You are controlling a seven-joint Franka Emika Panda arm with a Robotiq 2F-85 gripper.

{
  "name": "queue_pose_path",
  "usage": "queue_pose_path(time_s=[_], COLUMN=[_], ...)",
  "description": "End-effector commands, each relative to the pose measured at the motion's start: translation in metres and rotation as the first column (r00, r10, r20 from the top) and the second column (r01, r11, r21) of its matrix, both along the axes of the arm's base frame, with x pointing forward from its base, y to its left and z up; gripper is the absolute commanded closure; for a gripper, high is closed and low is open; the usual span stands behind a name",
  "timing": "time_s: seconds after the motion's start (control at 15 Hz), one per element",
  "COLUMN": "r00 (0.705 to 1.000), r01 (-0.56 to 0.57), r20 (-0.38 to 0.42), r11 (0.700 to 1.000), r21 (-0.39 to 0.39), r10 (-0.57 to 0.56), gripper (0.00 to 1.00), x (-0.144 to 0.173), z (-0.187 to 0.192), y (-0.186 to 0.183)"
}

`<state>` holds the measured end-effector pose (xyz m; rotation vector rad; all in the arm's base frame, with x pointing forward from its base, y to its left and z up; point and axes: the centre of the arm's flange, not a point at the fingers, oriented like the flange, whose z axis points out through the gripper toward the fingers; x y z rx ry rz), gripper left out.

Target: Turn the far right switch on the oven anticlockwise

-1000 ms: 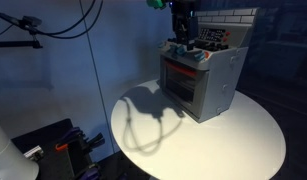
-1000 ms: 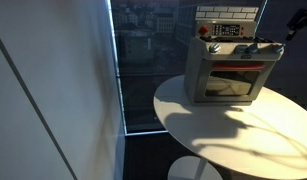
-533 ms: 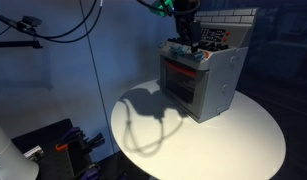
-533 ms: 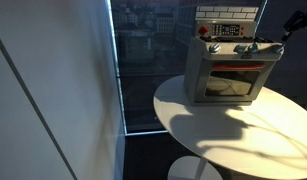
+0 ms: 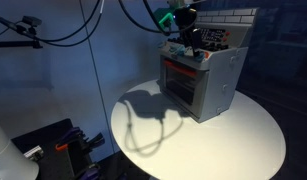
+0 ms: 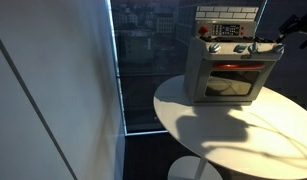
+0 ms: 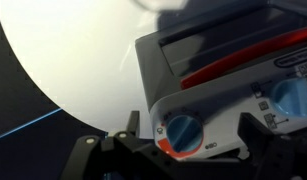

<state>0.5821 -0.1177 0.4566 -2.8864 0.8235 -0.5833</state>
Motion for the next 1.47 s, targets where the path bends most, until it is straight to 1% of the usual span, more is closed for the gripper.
queue_pose_path(time_s=[0.0, 0.4, 1.0, 1.4], r00=[0.998, 0.99, 0.972, 0.96], r01=[0.034, 0.068, 0.093, 0.105], r20=[0.053, 0.116, 0.201, 0.239], r11=[0.999, 0.994, 0.986, 0.979], r21=[0.036, 0.081, 0.135, 0.172], r10=[-0.036, -0.077, -0.119, -0.145], gripper=[0.0, 0.0, 0.0, 0.0], x=[0.003, 0.007, 0.004, 0.003], z=[-0.006, -0.01, -0.015, -0.017], y=[-0.002, -0.003, 0.001, -0.001])
